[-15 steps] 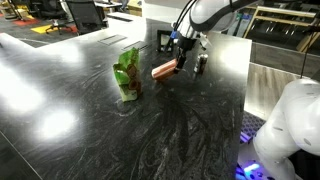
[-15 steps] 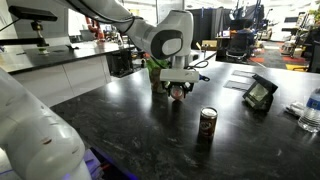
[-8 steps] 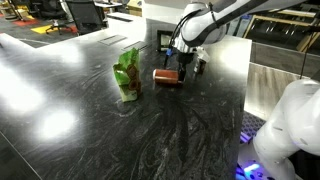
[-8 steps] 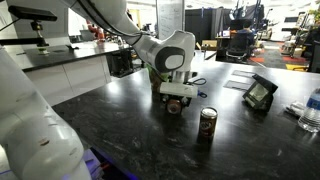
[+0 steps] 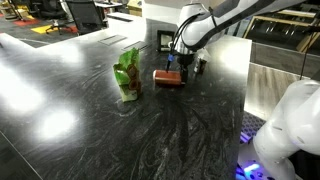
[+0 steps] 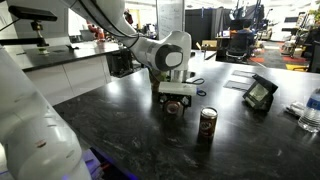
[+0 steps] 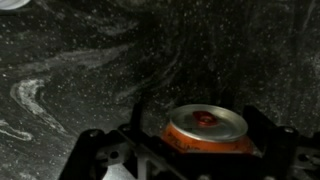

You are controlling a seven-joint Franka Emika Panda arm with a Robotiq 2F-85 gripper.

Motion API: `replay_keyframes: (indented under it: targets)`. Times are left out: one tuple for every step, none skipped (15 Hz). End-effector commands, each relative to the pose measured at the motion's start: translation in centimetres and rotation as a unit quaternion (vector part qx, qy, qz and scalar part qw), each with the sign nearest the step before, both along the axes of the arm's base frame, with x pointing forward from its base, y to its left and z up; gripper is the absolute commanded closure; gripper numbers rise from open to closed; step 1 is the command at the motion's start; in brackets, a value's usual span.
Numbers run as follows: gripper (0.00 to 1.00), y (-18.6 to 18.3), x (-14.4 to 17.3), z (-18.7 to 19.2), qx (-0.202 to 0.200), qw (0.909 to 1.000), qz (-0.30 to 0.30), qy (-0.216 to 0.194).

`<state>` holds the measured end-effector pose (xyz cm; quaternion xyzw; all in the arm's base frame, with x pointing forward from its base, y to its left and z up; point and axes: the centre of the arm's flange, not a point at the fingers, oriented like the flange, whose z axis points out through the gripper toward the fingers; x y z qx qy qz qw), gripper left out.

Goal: Lay the orange can on the counter

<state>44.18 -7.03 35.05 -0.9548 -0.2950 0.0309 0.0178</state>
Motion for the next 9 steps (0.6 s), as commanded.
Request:
replay_keyframes:
  targets:
    - [0.00, 0.5, -0.3, 3.6, -0.059, 0.9980, 0.009, 0.023]
    - [0.00, 0.8, -0.4, 5.0, -0.077, 0.9967, 0.011, 0.024]
    - [0.00, 1.2, -0.6, 6.5, -0.093, 0.9953, 0.015, 0.021]
    - [0.00, 1.5, -0.7, 8.0, -0.105, 0.9942, 0.019, 0.016]
    - [0.00, 1.8, -0.9, 9.6, -0.109, 0.9937, 0.023, 0.013]
    - [0.00, 2.1, -1.2, 11.0, -0.113, 0.9933, 0.027, 0.007]
    - [0.00, 2.3, -1.5, 12.5, -0.113, 0.9930, 0.032, -0.002]
    - [0.00, 2.4, -1.8, 13.9, -0.116, 0.9928, 0.031, -0.006]
    - [0.00, 2.4, -2.2, 15.2, -0.116, 0.9928, 0.026, -0.010]
